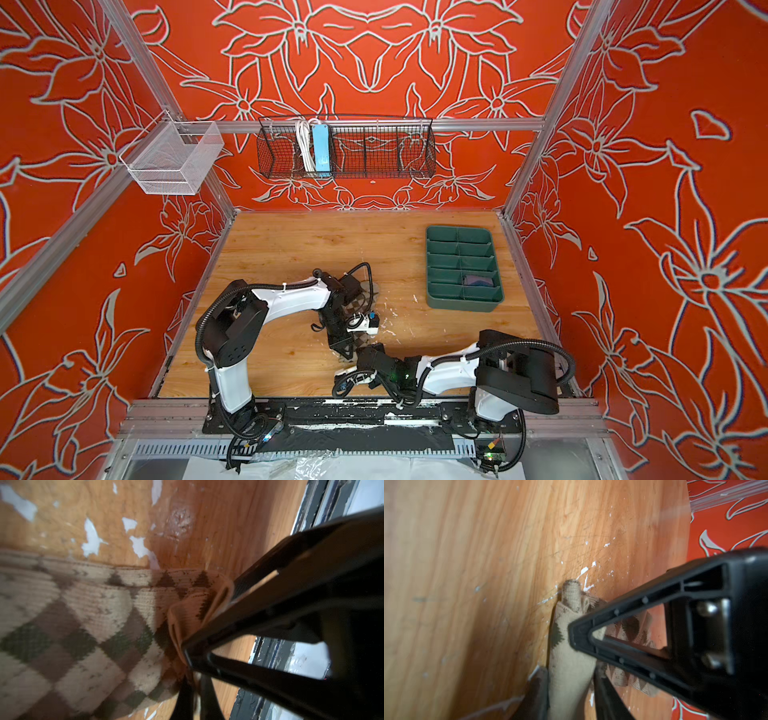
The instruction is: Roll the socks
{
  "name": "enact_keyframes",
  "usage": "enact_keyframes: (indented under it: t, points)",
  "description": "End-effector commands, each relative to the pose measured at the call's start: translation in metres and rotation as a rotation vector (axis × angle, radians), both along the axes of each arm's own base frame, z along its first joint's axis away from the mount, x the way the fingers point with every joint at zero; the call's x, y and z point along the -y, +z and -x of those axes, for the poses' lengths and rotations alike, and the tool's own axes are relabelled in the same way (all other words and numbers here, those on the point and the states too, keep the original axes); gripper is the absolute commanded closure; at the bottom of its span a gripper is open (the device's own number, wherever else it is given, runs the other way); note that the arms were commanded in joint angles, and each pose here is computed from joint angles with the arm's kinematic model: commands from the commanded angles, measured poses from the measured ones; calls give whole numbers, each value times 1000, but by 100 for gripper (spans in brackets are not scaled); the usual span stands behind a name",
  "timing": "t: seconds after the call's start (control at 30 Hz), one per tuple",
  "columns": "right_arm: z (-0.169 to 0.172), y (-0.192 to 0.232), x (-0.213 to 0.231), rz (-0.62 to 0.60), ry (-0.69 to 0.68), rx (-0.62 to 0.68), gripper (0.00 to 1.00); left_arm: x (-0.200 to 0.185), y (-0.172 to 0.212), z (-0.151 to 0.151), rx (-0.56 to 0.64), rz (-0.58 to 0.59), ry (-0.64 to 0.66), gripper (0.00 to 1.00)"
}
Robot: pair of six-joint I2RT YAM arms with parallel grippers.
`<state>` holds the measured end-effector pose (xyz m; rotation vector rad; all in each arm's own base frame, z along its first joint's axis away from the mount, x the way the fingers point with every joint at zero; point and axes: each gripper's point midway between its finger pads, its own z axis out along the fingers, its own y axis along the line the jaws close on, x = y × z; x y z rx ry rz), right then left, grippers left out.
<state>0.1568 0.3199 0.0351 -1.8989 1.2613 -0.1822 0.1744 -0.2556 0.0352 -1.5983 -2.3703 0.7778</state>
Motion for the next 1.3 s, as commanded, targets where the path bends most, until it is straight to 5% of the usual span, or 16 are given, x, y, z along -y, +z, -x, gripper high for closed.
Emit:
enact_keyframes:
  t: [0.0, 0.2, 0.37, 0.53, 0.67, 0.83, 0.9, 1.03, 1.27]
  points:
    - [-4, -6, -6, 3, -9, -14, 68, 2, 6, 1, -13, 26, -13, 100]
    - [2, -30, 4, 143, -20, -94, 98, 4, 16, -8, 73, 56, -4, 100]
    - [19, -35, 16, 210, -42, -258, 100, 2, 44, -28, 296, 117, 33, 79]
    - [42, -23, 15, 205, -29, -502, 100, -14, 94, -58, 663, 184, 152, 66]
    - [55, -17, 15, 231, -17, -698, 100, -53, 152, -87, 1051, 205, 369, 59]
    - [57, -10, 17, 262, -24, -876, 100, -110, 227, -73, 1422, 298, 549, 50]
    - [56, -8, 16, 267, -31, -950, 100, -120, 243, -55, 1488, 359, 530, 47]
    - [50, -6, 13, 286, -61, -1072, 100, -117, 252, -14, 1550, 470, 287, 46]
    - [37, -11, 4, 309, -108, -1196, 100, -92, 245, 0, 1448, 471, 23, 48]
